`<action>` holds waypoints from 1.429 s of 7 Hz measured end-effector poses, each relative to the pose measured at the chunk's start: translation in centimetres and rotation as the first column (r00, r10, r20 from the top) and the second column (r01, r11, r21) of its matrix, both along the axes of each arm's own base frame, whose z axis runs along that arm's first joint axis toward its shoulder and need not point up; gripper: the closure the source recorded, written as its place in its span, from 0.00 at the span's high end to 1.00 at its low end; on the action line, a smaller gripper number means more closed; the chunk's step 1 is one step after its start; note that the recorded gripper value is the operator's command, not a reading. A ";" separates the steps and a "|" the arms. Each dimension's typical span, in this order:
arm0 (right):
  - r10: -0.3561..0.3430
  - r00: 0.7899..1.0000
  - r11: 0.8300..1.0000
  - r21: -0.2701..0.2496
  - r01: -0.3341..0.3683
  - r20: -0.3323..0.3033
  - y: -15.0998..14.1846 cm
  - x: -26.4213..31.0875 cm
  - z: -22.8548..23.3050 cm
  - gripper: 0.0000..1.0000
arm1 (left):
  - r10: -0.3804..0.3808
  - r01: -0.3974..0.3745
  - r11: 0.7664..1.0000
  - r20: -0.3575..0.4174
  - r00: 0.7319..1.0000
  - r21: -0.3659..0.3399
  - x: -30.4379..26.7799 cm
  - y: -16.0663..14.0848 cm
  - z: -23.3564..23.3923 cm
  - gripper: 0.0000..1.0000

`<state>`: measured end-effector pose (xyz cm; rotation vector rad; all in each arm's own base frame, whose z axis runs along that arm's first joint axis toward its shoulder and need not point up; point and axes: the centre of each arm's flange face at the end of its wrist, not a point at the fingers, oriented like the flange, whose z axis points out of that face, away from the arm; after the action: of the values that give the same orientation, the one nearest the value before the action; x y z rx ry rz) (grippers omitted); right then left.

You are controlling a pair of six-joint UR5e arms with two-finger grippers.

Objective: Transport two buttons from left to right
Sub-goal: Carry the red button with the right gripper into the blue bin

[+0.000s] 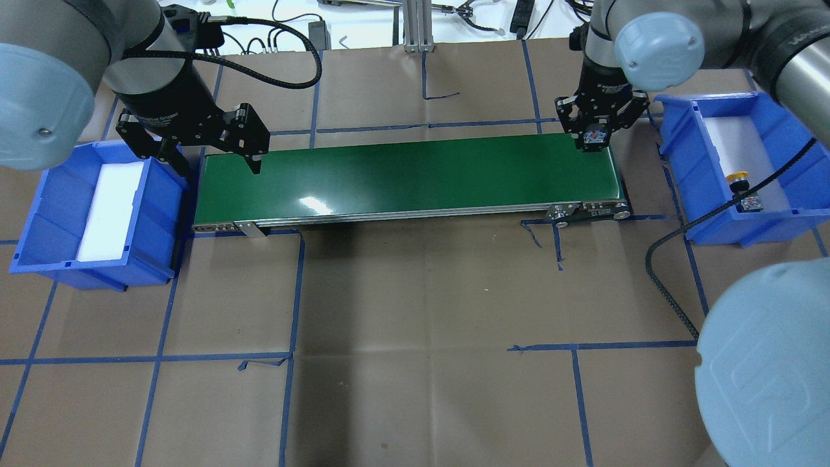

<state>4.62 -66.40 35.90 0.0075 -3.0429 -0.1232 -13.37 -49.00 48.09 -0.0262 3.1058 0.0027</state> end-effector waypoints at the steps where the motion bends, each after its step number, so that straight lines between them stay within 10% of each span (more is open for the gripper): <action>1: 0.027 1.000 0.999 -0.024 -0.027 0.004 -0.8 -5.4 1.9 0.03 | 0.001 -0.001 1.000 -0.002 1.000 0.000 0.0 0.0 0.0 1.00; 5: 0.087 0.995 0.996 -0.016 -0.086 0.047 -0.2 -24.1 0.5 0.03 | 0.003 -0.003 1.000 -0.004 1.000 -0.002 0.1 0.0 0.1 1.00; 10: 0.126 0.991 0.989 -0.083 -0.122 0.053 -0.3 -25.0 -9.7 0.03 | 0.001 -0.001 1.000 -0.004 1.000 -0.001 0.2 0.0 0.1 1.00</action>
<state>-20.39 -66.66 26.23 0.1977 -3.0920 0.0073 -13.21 -48.97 48.19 -0.0284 3.1103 0.0010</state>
